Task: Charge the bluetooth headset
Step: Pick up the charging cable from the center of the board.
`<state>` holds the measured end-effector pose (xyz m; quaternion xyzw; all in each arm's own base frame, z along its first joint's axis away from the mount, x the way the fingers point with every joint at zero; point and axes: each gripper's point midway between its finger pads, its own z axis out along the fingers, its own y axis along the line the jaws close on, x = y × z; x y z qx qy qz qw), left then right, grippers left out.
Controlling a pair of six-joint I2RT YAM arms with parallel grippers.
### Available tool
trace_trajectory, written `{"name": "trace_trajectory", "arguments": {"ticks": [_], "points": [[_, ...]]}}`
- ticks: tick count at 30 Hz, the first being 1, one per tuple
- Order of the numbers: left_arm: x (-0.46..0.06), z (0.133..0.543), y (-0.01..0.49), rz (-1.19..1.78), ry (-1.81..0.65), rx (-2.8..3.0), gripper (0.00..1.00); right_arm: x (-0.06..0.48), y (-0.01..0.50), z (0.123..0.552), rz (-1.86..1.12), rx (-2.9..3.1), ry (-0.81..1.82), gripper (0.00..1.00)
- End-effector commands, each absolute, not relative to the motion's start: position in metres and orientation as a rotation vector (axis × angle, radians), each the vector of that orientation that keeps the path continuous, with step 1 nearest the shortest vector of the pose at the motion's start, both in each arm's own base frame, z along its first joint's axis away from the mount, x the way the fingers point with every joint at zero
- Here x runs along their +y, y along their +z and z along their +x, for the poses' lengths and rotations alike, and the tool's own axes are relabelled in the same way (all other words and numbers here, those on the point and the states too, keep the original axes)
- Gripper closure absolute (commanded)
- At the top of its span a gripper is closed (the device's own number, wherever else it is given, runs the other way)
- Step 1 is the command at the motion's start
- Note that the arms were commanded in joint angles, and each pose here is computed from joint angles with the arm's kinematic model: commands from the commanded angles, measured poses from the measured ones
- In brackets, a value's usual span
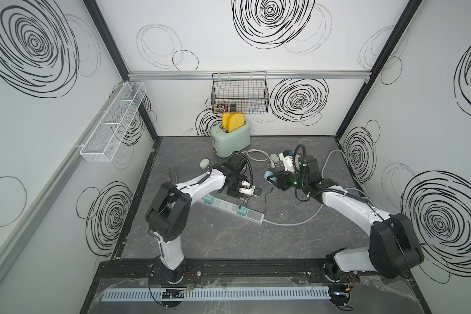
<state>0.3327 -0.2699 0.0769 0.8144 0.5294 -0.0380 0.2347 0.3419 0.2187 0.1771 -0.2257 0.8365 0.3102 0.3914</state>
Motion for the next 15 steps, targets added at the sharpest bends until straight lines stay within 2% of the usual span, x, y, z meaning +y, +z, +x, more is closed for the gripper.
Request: {"name": "trace_trajectory", "arguments": {"ticks": [1, 15], "points": [[-0.274, 0.326, 0.061, 2.319, -0.118, 1.358, 0.61, 0.218, 0.194, 0.341, -0.568, 2.058, 0.802, 0.78], [-0.267, 0.32, 0.026, 2.388, -0.103, 1.371, 0.62, 0.218, 0.192, 0.339, -0.565, 2.062, 0.818, 0.79]]}}
